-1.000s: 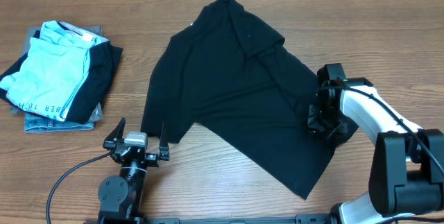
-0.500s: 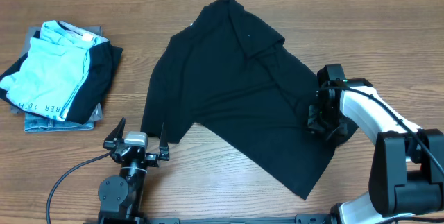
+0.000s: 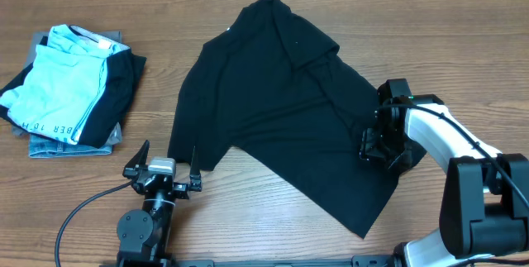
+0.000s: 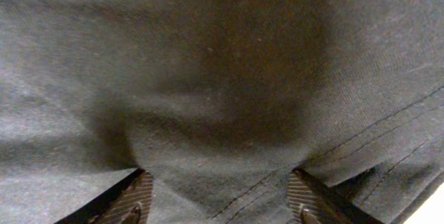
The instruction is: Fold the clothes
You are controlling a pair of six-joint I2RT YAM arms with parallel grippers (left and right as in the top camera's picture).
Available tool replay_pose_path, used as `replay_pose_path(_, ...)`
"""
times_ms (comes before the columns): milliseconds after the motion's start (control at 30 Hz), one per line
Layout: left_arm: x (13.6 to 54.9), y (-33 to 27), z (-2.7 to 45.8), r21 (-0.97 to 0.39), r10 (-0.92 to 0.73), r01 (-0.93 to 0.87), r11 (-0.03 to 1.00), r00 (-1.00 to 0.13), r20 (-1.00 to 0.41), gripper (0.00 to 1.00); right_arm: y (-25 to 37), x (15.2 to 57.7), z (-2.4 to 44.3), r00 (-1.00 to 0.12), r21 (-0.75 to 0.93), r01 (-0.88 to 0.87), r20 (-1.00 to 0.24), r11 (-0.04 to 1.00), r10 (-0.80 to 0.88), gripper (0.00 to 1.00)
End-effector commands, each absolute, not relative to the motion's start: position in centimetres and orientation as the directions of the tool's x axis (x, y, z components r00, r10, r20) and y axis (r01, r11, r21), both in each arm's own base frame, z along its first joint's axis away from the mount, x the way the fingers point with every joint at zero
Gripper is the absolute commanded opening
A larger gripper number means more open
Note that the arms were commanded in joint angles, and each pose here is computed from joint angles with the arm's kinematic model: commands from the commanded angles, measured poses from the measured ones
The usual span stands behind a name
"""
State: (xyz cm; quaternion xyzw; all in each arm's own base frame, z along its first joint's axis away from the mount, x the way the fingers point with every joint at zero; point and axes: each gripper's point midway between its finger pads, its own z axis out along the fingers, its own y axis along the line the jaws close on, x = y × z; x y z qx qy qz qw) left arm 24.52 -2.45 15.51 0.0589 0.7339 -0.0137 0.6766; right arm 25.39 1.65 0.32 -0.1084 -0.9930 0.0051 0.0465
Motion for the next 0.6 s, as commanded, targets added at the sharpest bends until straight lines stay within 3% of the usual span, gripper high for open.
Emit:
replay_pose_path(0,24.5,-2.2,15.5,0.079,0.086,0.094,0.992,-0.072,-0.994,1.00,1.8,25.1,0.1,-0.974,-0.009,0.214,0.080,0.977,0.214,0.57)
replay_pose_path(333,24.5,-2.2,15.5,0.079,0.086,0.094,0.992,-0.072,-0.994,1.00,1.9,25.5,1.2,-0.973,-0.011,0.214,0.088,0.977,0.214,0.41)
replay_pose_path(567,24.5,-2.2,15.5,0.079,0.086,0.095,0.992,-0.071,-0.994,1.00,2.0,27.8,4.5,-0.975,-0.002,0.214,0.055,0.977,0.213,0.41)
